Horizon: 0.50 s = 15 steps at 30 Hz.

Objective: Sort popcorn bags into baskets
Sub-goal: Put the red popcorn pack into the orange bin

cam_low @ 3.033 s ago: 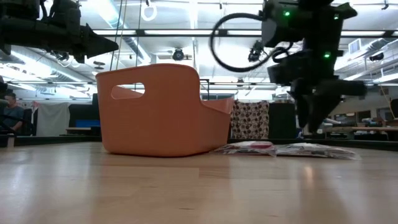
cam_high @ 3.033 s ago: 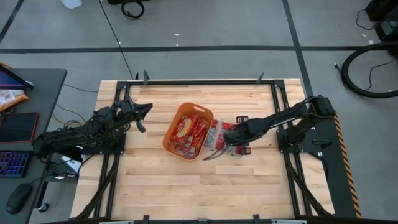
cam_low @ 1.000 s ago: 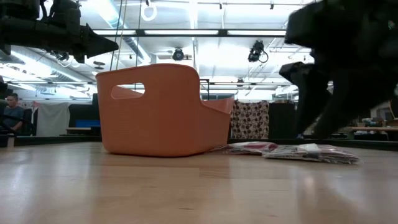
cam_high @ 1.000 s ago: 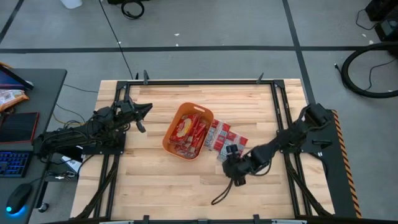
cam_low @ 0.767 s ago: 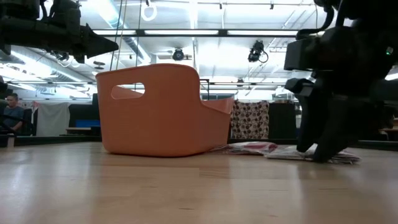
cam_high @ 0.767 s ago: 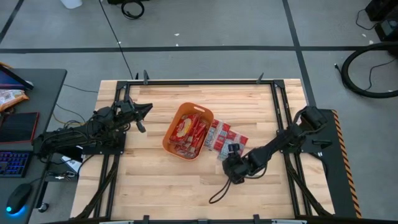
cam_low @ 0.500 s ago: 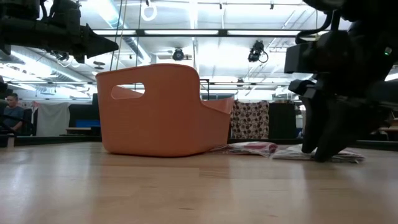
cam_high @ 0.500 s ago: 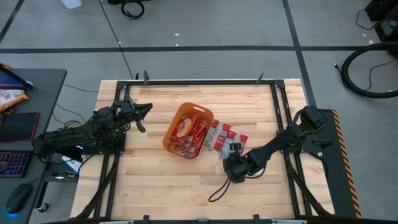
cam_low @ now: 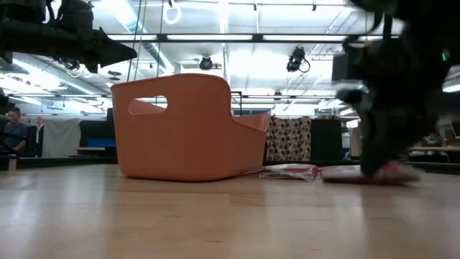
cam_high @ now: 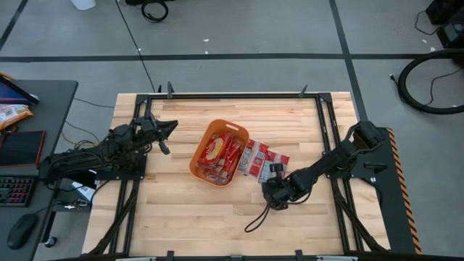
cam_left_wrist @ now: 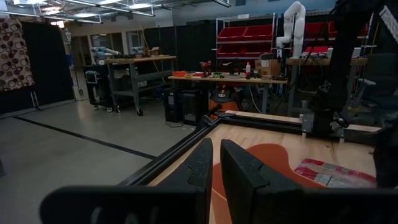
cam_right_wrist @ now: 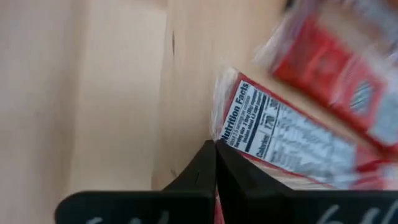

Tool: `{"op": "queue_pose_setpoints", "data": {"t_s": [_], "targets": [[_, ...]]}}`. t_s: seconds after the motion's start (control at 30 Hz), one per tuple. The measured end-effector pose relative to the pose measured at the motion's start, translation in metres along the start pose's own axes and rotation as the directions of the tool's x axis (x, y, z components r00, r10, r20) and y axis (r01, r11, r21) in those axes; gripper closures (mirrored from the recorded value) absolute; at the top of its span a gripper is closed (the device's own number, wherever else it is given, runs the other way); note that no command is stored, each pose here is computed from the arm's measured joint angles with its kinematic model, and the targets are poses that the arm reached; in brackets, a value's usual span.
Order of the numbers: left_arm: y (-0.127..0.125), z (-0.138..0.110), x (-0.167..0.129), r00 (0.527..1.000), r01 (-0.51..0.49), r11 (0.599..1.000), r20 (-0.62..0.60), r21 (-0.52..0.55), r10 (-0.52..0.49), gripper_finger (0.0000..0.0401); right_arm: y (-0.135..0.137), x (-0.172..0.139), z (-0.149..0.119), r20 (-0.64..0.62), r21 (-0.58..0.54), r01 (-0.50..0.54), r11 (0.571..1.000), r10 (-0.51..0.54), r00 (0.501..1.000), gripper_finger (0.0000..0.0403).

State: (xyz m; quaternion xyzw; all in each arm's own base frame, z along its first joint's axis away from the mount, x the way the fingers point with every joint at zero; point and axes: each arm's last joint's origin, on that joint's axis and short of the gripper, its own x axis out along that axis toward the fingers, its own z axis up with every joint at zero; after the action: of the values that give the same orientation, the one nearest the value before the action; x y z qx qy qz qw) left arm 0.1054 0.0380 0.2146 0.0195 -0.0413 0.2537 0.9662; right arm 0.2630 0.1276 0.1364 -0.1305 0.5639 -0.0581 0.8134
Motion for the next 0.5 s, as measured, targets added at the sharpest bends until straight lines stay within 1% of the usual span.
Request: {"op": "queue_pose_setpoints", "data": {"t_s": [0.07, 0.13, 0.23, 0.43, 0.5], "targets": [[0.000, 0.000, 0.000, 1.000, 0.000, 1.000, 0.000, 0.000, 0.000, 0.0365, -0.006, -0.013, 0.008, 0.026, 0.008, 0.004, 1.000, -0.004, 1.000, 0.0396], [0.000, 0.000, 0.000, 1.000, -0.001, 1.000, 0.000, 0.000, 0.001, 0.0365, -0.014, -0.028, 0.015, 0.053, 0.019, 0.029, 0.999, -0.030, 0.998, 0.0396], [0.000, 0.000, 0.000, 1.000, 0.000, 1.000, 0.000, 0.000, 0.000, 0.0365, -0.026, -0.051, 0.028, 0.110, 0.007, 0.042, 0.999, -0.042, 0.993, 0.0398], [0.000, 0.000, 0.000, 1.000, 0.000, 1.000, 0.001, -0.001, 0.000, 0.0365, -0.049, -0.101, 0.055, 0.283, 0.011, 0.050, 0.999, -0.051, 0.958, 0.0399], [0.000, 0.000, 0.000, 1.000, 0.000, 1.000, 0.001, -0.001, 0.000, 0.0365, -0.057, -0.118, 0.063, 0.341, 0.018, 0.075, 0.997, -0.077, 0.937, 0.0399]]}}
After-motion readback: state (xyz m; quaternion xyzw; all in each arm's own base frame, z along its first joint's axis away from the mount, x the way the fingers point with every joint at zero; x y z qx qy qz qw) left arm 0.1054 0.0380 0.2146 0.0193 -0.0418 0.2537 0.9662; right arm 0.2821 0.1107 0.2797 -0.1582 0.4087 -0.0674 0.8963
